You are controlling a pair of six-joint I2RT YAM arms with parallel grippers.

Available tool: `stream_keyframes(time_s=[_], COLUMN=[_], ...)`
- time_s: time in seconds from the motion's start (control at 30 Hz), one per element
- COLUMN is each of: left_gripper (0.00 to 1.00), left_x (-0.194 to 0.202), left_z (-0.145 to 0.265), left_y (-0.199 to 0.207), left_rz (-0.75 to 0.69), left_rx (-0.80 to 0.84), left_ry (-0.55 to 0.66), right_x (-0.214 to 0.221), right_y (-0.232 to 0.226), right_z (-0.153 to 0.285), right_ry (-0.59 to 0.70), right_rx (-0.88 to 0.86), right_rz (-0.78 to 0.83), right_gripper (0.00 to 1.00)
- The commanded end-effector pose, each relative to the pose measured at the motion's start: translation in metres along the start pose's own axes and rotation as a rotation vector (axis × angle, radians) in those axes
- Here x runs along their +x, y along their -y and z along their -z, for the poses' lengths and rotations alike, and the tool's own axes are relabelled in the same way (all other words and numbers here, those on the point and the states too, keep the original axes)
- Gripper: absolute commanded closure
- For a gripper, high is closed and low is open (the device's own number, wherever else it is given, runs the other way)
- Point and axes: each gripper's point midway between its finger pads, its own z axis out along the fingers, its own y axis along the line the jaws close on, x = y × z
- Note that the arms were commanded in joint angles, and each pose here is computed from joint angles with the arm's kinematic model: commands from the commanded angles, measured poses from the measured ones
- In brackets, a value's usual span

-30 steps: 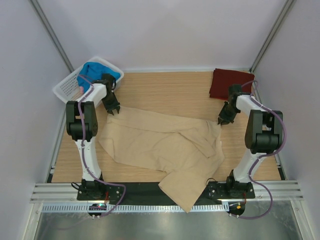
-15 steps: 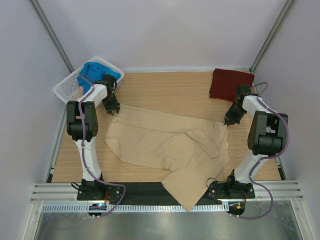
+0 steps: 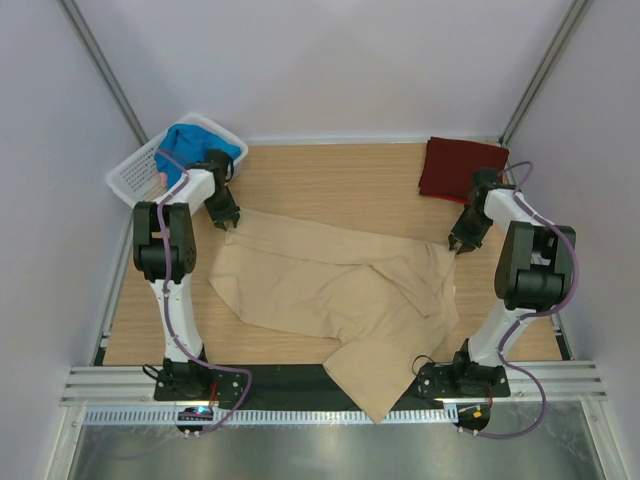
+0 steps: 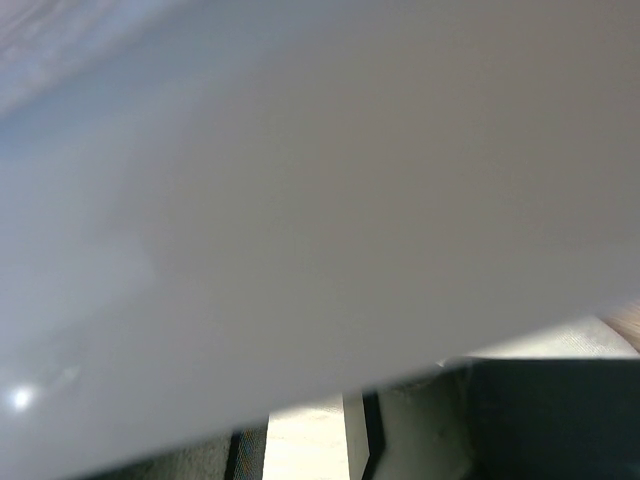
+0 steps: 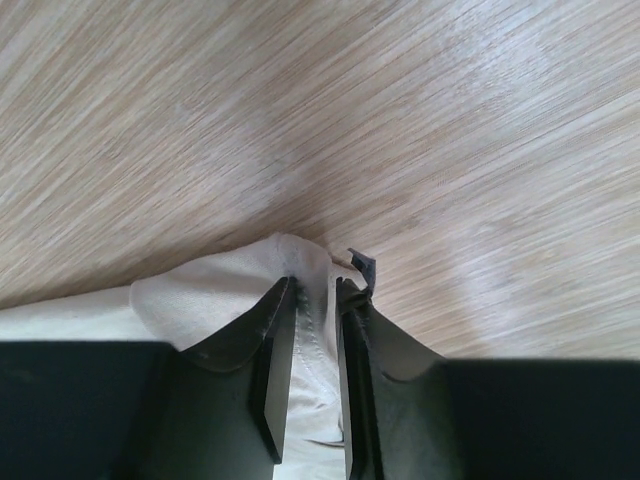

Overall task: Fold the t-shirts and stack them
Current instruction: Fold the tshirt

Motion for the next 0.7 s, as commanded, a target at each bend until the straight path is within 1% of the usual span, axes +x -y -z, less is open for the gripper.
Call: stream_keyframes(time_s=[0.0,0.27,0.4,0.53,0.67], left_gripper=[0.68,0.68,0.68,0.68,0.68], left_x=[0.049,0.045,0.047,0.048,0.047], left_z=[-0.018,-0.016,-0.016,-0.016,-0.015], left_y=[-0.025,-0.023,-0.023,-0.022,-0.021], left_rz=[-0.042,-0.044,-0.046,-0.043,-0.045], left_rx=[-0.087,-0.08,-0.079,-0.074,-0.072], left_ry=[-0.182,-0.174,-0.18,-0.181,-0.18], right_x=[-0.017,-0.016,-0.009,-0.006,0.001], right_y=[0.0,-0.005,-0.003,-0.013,-0.021], right_z=[0.023,0.04,0.036,0.032,0.027], right_ry=[0.05,0.022,-0.009,-0.027,-0.049], right_rx=[0.004,0.015,0.032,-0.001,0.002], right_rz=[0.051,0.103,0.12,0.134,0.16], right_gripper=[0.7,0.7,0.71,0.71,0.72])
